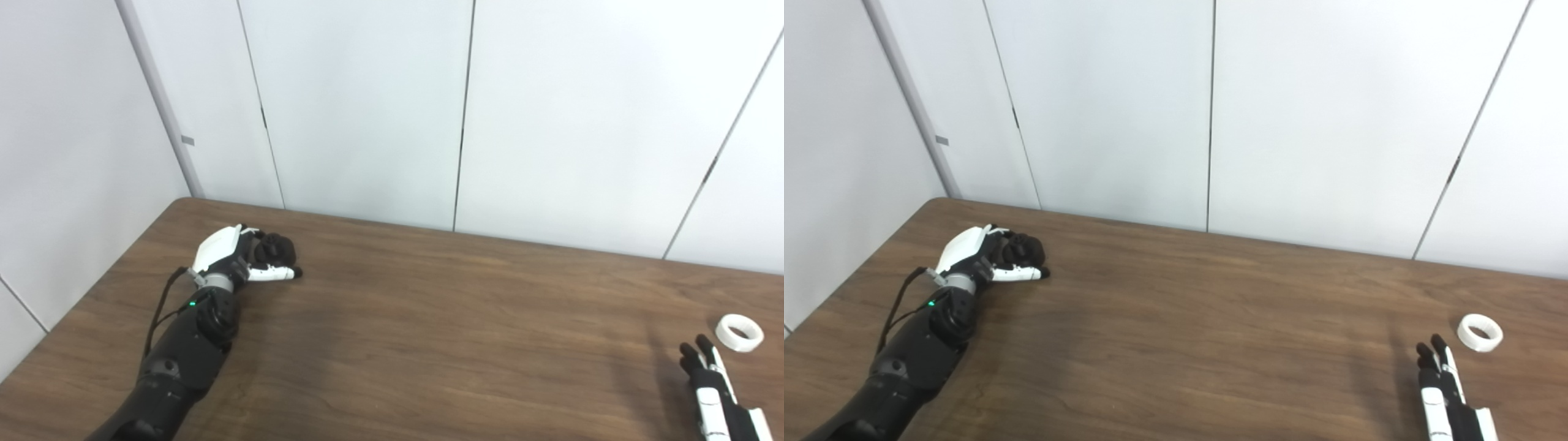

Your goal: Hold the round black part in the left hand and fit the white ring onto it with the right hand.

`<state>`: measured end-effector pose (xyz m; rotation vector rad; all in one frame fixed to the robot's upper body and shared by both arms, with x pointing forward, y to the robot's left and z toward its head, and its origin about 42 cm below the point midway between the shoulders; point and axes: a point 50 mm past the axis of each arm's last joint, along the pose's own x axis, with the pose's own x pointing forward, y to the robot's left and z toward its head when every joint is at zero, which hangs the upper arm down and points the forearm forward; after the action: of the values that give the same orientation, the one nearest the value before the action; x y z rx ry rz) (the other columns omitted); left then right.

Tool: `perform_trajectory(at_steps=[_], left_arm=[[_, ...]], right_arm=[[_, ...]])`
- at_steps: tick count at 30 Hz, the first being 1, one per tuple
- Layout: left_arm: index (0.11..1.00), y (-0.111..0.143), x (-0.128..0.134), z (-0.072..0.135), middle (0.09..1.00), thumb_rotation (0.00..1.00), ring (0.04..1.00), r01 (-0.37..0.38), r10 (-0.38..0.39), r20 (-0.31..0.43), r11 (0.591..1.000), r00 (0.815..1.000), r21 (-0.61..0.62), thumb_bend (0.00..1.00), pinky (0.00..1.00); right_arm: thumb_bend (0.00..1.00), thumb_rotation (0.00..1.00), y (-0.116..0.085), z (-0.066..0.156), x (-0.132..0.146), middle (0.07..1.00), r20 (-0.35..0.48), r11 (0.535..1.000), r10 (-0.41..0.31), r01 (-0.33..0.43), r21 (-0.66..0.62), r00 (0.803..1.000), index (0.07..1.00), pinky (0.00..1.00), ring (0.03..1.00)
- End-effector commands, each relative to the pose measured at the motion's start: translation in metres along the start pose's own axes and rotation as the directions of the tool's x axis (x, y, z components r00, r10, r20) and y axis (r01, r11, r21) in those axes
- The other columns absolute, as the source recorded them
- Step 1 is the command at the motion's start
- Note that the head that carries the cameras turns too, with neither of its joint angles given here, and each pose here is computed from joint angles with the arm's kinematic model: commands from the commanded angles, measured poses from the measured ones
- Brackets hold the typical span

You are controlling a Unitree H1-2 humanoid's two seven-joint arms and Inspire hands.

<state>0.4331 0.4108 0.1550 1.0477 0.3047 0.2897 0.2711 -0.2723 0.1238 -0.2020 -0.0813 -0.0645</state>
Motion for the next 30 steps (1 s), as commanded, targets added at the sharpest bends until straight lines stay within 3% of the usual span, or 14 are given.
perform_trajectory(at_steps=[1,13,19,22,23,24,27,30], left_arm=[[0.837,0.0376,0.0133,0.0166,0.977,0.38,1.0,-0.105,0.104,0.055,0.994,0.993,0.008,1.0,1.0],[0.79,0.0375,0.0136,0.0197,0.948,0.39,1.0,-0.096,0.095,0.056,0.995,0.994,0.017,0.97,1.0],[0.697,0.0354,0.0119,0.0202,0.921,0.33,0.998,-0.104,0.106,0.077,0.994,0.991,-0.024,0.94,1.0],[0.596,0.034,0.0099,0.0208,0.884,0.21,0.973,-0.116,0.122,0.094,0.991,0.988,-0.064,0.88,1.0],[0.543,0.0335,0.0095,0.0209,0.863,0.14,0.961,-0.123,0.13,0.096,0.989,0.987,-0.076,0.71,1.0],[0.509,0.033,0.0095,0.0207,0.841,0.09,0.945,-0.131,0.139,0.096,0.988,0.986,-0.085,0.6,1.0],[0.485,0.0325,0.0087,0.0206,0.779,0.05,0.895,-0.152,0.161,0.108,0.984,0.981,-0.088,0.53,1.0],[0.484,0.0329,0.0054,0.0218,0.76,0.05,0.882,-0.168,0.177,0.133,0.983,0.975,-0.079,0.52,1.0]], right_arm=[[0.4,1.0,0.0,0.0018,0.0012,0.95,0.019,1.0,0.015,-0.016,0.008,1.0,0.997,1.0,0.965],[0.42,1.0,-0.0008,-0.0009,0.0006,0.951,0.014,1.0,0.018,-0.019,0.016,1.0,0.998,1.0,0.973],[0.41,1.0,-0.0008,-0.0016,0.0003,0.95,0.024,1.0,0.024,-0.025,0.016,0.999,1.0,1.0,0.965],[0.4,1.0,-0.0009,-0.0015,0.0004,0.949,0.022,1.0,0.022,-0.023,0.015,1.0,0.998,1.0,0.962],[0.41,1.0,-0.001,-0.0014,0.0005,0.949,0.021,1.0,0.022,-0.022,0.016,1.0,0.998,1.0,0.969],[0.41,1.0,-0.0013,-0.0016,0.0007,0.951,0.02,1.0,0.019,-0.019,0.013,1.0,0.998,1.0,0.977],[0.41,1.0,-0.0016,-0.0013,0.0009,0.946,0.018,1.0,0.014,-0.015,0.011,1.0,0.997,1.0,0.964],[0.41,1.0,-0.0023,-0.0009,0.001,0.943,0.017,1.0,0.012,-0.012,0.006,1.0,0.995,1.0,0.967]])
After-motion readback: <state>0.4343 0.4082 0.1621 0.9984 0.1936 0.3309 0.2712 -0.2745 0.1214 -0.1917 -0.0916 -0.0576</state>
